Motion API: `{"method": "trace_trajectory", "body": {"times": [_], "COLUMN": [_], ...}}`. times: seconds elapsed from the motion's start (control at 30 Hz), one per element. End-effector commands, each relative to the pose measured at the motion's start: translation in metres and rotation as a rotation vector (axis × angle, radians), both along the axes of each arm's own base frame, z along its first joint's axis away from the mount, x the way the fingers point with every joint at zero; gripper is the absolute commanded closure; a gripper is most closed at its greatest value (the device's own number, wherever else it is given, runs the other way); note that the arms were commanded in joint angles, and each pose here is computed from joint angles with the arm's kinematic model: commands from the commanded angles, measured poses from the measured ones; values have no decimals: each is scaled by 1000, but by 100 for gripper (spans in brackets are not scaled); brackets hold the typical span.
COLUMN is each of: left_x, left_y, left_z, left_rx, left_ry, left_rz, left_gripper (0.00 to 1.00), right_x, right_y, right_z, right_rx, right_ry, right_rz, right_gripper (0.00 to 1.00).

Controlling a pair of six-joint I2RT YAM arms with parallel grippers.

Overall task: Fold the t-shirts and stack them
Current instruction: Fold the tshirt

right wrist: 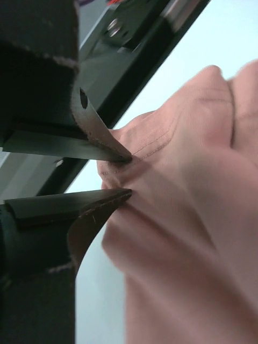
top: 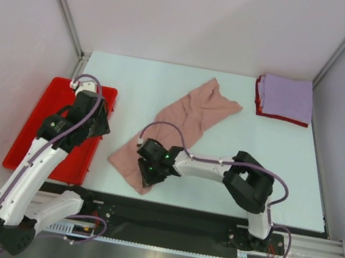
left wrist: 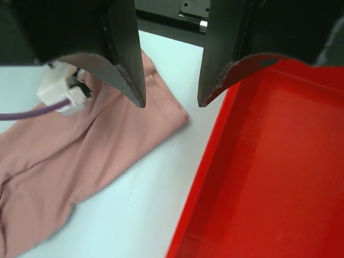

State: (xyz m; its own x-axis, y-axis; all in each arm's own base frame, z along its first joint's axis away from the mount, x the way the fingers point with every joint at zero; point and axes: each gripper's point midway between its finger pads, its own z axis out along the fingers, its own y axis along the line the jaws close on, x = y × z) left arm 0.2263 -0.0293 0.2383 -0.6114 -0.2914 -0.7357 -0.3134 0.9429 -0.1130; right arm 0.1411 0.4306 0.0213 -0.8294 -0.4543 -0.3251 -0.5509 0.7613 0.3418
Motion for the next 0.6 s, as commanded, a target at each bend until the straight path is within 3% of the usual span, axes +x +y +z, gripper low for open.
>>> {"method": "trace_trajectory", "body": {"times": [0.0,0.1,0.27,0.43,0.57], "left_x": [11,18,22,-2,-25], "left_y": [-28,-37,-66,-58,-50], "left_z": [-14,-25,-76,-128,-169], "left_rx": [-61,-60,-85,-85,-91], "left_ry": [17,42,237,424,573], "left_rz": [-124,-184,-344,-263,-183], "left_gripper": [50,44,38,34,34], "right_x": [-33,-39,-25,-19,-24], "right_y": [-90,-99,-75,-78,-97], "right_z": [-42,-35,6,61,77], "right_rx": [-287,-273,-165,-45,55], "right_ry": [71,64,23,63,159], "right_rz": [-4,0,-7,-87,-151], "right_gripper": [66,66,56,43,32]}}
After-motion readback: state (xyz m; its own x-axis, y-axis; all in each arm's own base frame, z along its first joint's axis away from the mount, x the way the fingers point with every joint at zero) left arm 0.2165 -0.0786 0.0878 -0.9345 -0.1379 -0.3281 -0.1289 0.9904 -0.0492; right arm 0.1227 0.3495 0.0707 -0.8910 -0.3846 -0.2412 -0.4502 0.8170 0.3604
